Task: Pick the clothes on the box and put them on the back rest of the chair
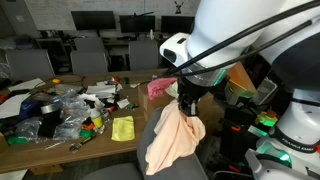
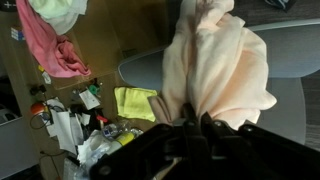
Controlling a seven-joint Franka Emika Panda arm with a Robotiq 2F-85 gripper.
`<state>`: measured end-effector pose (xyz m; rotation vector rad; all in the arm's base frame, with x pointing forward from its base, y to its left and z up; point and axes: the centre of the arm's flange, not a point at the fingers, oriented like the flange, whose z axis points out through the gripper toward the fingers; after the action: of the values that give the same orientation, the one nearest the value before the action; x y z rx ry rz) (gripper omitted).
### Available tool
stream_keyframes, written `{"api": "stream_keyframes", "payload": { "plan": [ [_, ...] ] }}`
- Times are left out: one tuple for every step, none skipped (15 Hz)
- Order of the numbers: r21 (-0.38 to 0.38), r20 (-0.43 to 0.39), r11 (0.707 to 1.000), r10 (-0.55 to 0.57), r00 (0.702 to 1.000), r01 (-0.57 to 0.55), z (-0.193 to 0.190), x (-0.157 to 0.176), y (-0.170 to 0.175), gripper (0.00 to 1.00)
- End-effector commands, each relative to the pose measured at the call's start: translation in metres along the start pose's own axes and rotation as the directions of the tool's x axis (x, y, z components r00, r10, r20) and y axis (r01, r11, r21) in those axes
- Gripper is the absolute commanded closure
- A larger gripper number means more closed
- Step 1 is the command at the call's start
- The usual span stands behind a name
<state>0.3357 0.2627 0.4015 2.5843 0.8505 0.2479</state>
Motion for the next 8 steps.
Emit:
{"api": "stream_keyframes", "payload": {
  "plan": [
    [0.081, 0.018, 0.996, 0.039, 0.999, -0.041, 0.009, 0.023, -0.005, 0.98],
    [0.089, 0.029, 0.995, 0.046, 0.999, -0.048, 0.013, 0.026, -0.005, 0.98],
    [0.096, 0.039, 0.994, 0.055, 0.998, -0.058, 0.018, 0.028, -0.005, 0.98],
    [0.103, 0.049, 0.993, 0.060, 0.997, -0.064, 0.020, 0.029, -0.004, 0.98],
    [0.105, 0.055, 0.992, 0.067, 0.996, -0.072, 0.023, 0.030, -0.003, 0.98],
    [0.104, 0.061, 0.991, 0.075, 0.995, -0.081, 0.027, 0.031, -0.002, 0.98],
    [0.106, 0.066, 0.990, 0.083, 0.994, -0.090, 0.029, 0.033, -0.001, 0.98],
    [0.108, 0.075, 0.989, 0.093, 0.993, -0.101, 0.031, 0.033, 0.002, 0.98]
  ]
}}
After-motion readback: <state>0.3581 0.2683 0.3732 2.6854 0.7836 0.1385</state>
